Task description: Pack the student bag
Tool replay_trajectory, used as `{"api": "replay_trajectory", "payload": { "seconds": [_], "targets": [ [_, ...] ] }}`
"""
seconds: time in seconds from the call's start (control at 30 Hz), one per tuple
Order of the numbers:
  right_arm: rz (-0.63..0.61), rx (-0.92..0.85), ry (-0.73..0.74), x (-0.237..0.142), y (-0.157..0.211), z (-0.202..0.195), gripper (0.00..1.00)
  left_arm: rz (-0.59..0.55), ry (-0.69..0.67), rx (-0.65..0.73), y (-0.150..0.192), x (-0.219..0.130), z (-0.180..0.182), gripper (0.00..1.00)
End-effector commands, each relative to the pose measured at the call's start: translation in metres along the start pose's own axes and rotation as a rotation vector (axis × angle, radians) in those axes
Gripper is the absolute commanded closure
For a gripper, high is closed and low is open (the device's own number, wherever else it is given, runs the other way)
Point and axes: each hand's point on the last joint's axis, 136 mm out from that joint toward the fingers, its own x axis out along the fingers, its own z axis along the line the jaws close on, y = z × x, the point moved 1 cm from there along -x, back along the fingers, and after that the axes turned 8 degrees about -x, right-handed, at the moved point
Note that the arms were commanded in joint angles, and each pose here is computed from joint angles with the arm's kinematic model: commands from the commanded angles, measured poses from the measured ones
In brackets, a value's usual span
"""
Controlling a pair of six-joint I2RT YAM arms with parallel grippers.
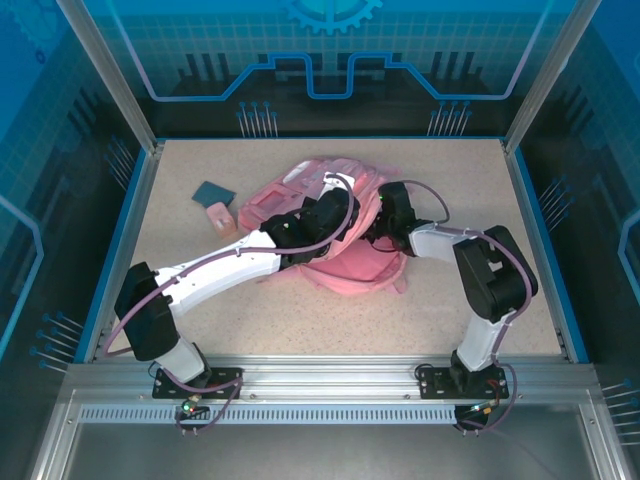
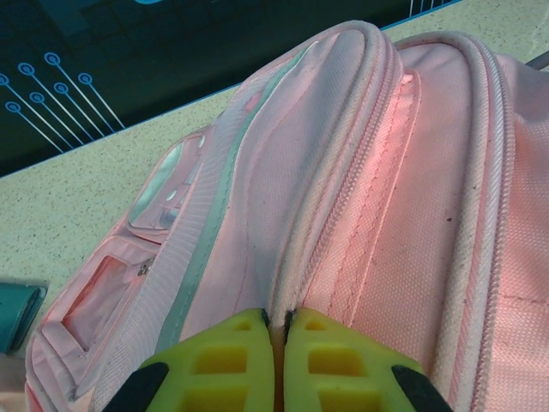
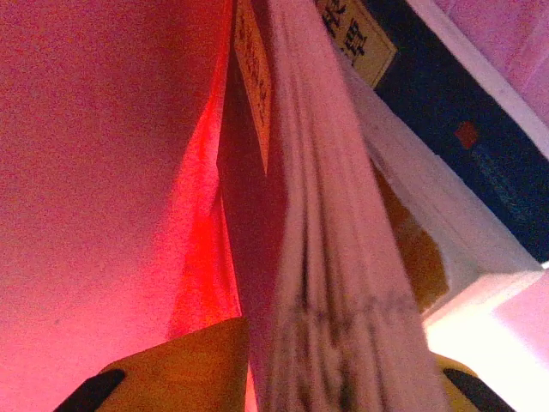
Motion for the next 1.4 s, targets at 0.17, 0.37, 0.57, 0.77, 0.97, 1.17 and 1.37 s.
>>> {"api": "replay_trajectory", "payload": {
  "seconds": [0.17,0.37,0.57,0.77,0.97,1.17,1.37],
  "targets": [
    [-0.024,0.004,-0.017,-0.003,0.001,0.006,0.55,-0.113,0.048,-0.123,-0.044,-0.023,0.001,0.98],
    [0.002,0.028,0.019,-0.014,0.021,-0.018,0.56,-0.107,0.051,-0.126,-0.039,-0.023,0.004,0.97],
    [-0.004,0.036,0.041,-0.02,0.029,-0.029,0.71,-0.098,0.058,-0.133,-0.034,-0.023,0.006,0.97],
    [-0.003,0.032,-0.002,-0.003,0.019,-0.018,0.86,-0.087,0.067,-0.138,-0.032,-0.022,0.004,0.97],
    [0.004,0.026,-0.031,0.004,0.016,-0.012,0.84,-0.07,0.074,-0.139,-0.027,-0.02,0.003,0.96],
    [0.015,0.013,0.03,-0.035,0.029,-0.017,0.67,-0.046,0.075,-0.154,-0.02,-0.017,0.003,0.95],
    [-0.018,-0.021,0.27,-0.109,0.051,-0.056,0.46,-0.025,0.082,-0.178,-0.012,-0.013,0.004,0.95]
  ]
}}
